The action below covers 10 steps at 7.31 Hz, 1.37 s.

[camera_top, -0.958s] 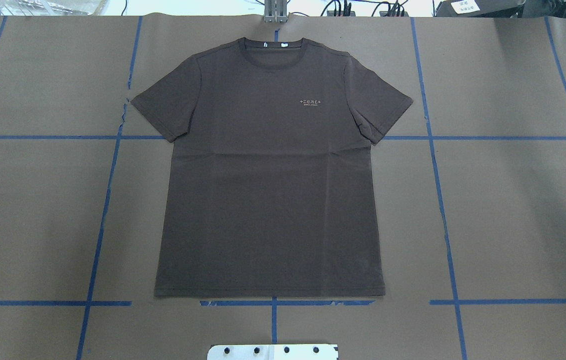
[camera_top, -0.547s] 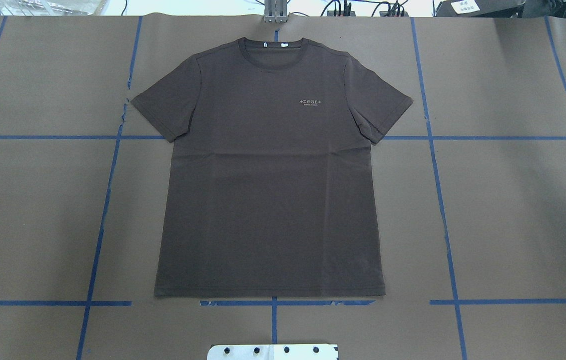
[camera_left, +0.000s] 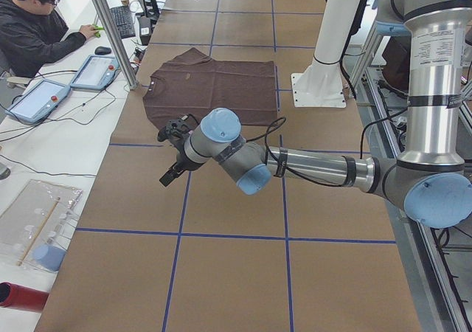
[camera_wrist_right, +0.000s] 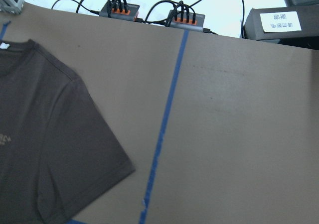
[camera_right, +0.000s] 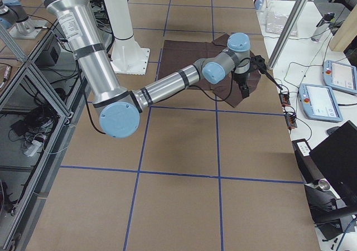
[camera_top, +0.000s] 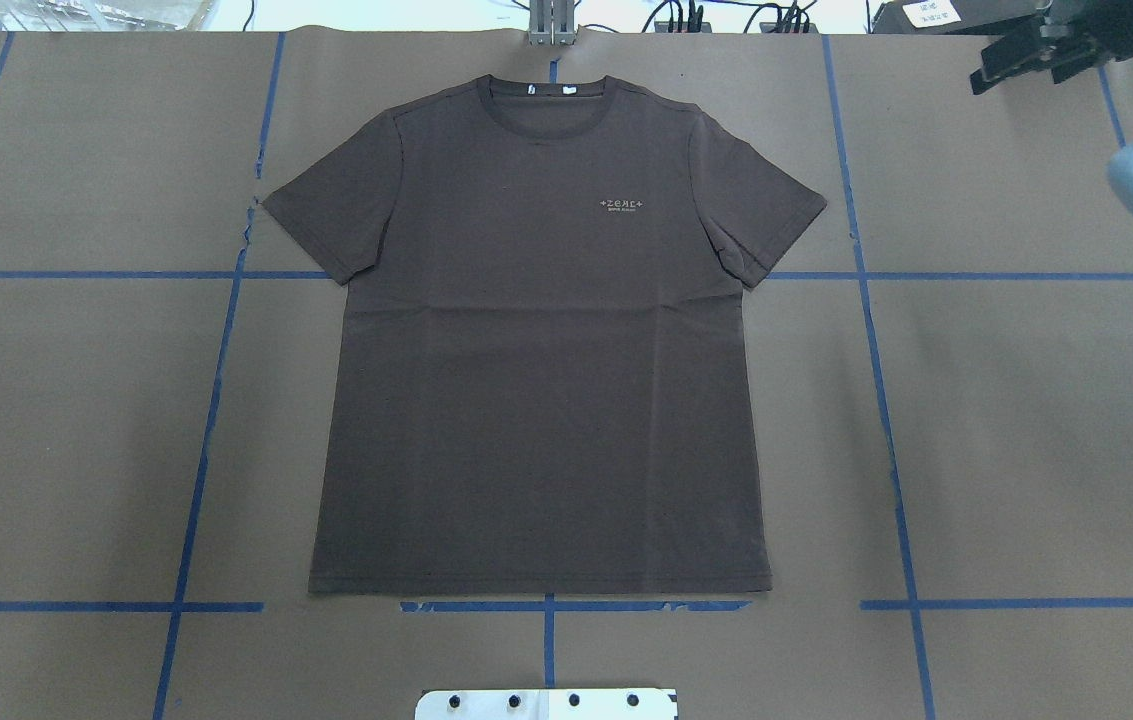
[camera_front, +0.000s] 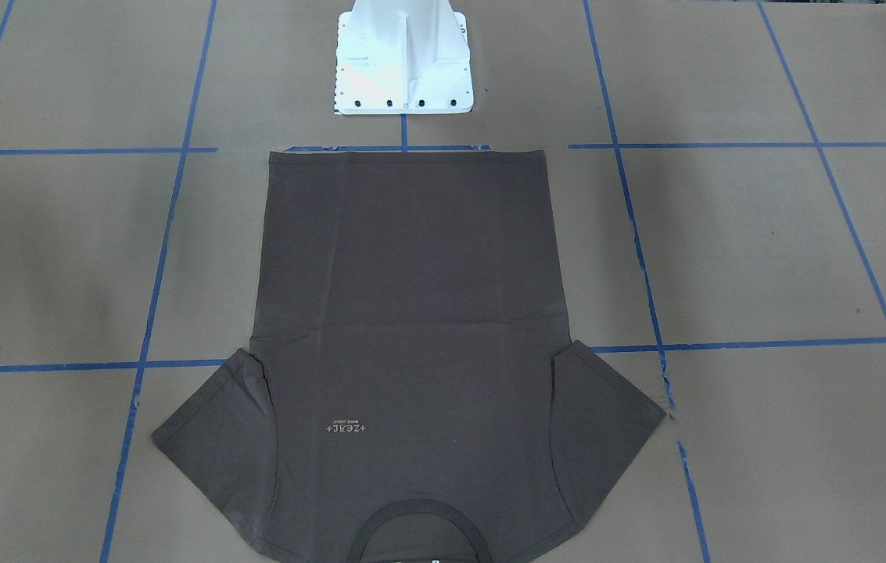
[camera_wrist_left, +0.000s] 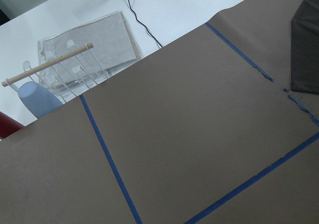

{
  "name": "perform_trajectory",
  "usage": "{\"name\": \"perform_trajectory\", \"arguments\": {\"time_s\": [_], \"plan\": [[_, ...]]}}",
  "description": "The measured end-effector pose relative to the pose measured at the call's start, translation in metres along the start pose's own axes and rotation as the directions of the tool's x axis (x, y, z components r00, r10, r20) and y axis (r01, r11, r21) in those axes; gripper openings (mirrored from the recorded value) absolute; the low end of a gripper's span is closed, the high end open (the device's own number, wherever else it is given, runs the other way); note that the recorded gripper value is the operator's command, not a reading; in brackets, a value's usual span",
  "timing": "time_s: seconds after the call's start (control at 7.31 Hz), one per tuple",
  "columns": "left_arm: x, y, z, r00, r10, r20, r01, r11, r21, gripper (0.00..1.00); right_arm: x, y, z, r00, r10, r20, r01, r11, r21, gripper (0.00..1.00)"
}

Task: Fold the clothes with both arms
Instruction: 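Move the right gripper toward the shirt's shoulder and sleeve nearest it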

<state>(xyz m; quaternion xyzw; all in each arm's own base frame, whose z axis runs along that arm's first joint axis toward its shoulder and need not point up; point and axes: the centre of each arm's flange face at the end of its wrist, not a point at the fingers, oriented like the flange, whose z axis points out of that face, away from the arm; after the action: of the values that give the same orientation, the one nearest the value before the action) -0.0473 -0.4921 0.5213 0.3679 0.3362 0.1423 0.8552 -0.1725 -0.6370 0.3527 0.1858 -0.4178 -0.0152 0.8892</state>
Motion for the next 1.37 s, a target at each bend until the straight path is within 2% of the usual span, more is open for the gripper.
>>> {"name": "perform_trajectory", "arguments": {"time_s": [0.27, 0.55, 0.68, 0.96, 1.37], "plan": [[0.001, -0.001, -0.001, 1.000, 0.002, 0.000, -0.002, 1.000, 0.003, 1.00, -0.063, -0.007, 0.082, 0.996, 0.083, 0.044, -0.087, 0.993, 0.083, 0.90], [0.001, -0.002, -0.001, 1.000, 0.003, 0.000, -0.003, 1.000, 0.004, 1.00, -0.072, 0.006, 0.160, 0.995, 0.094, 0.031, -0.097, 0.988, 0.120, 0.83], [0.001, -0.003, 0.000, 1.000, 0.005, 0.000, -0.005, 1.000, 0.004, 1.00, -0.072, 0.017, 0.185, 0.996, 0.090, 0.017, -0.091, 0.988, 0.126, 0.80], [0.000, -0.007, 0.001, 1.000, 0.008, 0.000, -0.008, 1.000, 0.007, 1.00, -0.073, 0.034, 0.212, 0.996, 0.086, -0.012, -0.083, 0.989, 0.123, 0.78], [-0.001, -0.009, 0.003, 1.000, 0.007, 0.002, -0.007, 1.000, 0.006, 1.00, -0.068, 0.046, 0.229, 0.995, 0.085, -0.044, -0.079, 0.990, 0.118, 0.77]]}}
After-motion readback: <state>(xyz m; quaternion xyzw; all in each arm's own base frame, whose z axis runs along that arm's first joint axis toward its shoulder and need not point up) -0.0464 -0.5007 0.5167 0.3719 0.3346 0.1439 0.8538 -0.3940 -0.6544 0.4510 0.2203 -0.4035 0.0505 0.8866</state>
